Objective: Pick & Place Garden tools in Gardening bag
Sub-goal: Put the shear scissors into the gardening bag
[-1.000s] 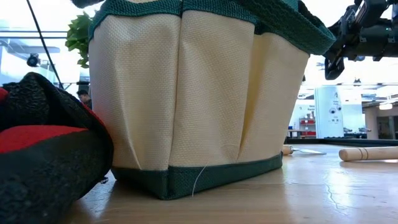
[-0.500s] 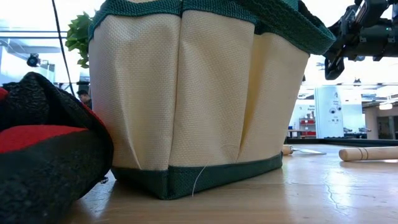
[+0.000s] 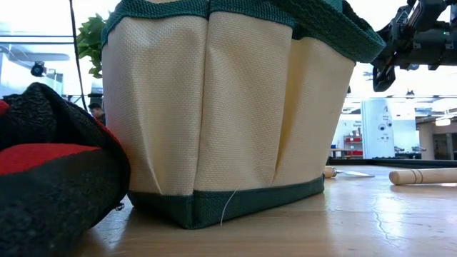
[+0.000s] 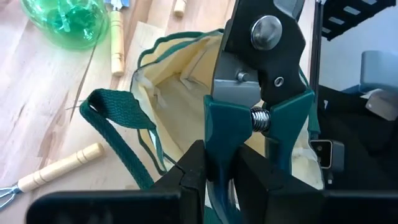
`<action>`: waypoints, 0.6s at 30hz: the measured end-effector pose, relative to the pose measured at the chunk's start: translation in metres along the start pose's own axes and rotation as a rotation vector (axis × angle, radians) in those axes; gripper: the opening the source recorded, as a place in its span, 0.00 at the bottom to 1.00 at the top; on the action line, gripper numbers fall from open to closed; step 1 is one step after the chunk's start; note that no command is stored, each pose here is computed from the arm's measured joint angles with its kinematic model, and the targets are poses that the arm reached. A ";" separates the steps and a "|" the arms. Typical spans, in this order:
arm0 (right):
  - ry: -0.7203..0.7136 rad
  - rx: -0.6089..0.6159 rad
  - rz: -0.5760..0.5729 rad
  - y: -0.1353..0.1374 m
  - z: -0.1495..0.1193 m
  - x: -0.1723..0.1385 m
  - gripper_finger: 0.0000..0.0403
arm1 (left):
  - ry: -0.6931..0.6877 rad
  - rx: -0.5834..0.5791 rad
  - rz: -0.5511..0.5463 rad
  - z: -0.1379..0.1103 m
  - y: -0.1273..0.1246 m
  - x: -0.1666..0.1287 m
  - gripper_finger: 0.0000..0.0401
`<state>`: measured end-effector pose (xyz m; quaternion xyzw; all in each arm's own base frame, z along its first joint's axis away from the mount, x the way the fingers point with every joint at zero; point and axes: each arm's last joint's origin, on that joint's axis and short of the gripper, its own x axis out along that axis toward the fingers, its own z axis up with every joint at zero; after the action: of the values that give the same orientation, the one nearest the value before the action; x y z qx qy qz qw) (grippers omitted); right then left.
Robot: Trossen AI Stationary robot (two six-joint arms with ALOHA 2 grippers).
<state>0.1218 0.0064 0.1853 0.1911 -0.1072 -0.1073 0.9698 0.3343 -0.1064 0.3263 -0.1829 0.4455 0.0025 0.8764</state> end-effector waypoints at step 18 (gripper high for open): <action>0.243 -0.060 0.147 0.037 0.051 0.027 0.02 | 0.033 -0.053 -0.046 -0.001 0.013 0.023 0.14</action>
<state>0.1416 0.0155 0.2502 0.1654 0.0008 -0.0152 0.9861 0.3453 -0.0981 0.3031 -0.2164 0.4554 -0.0089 0.8636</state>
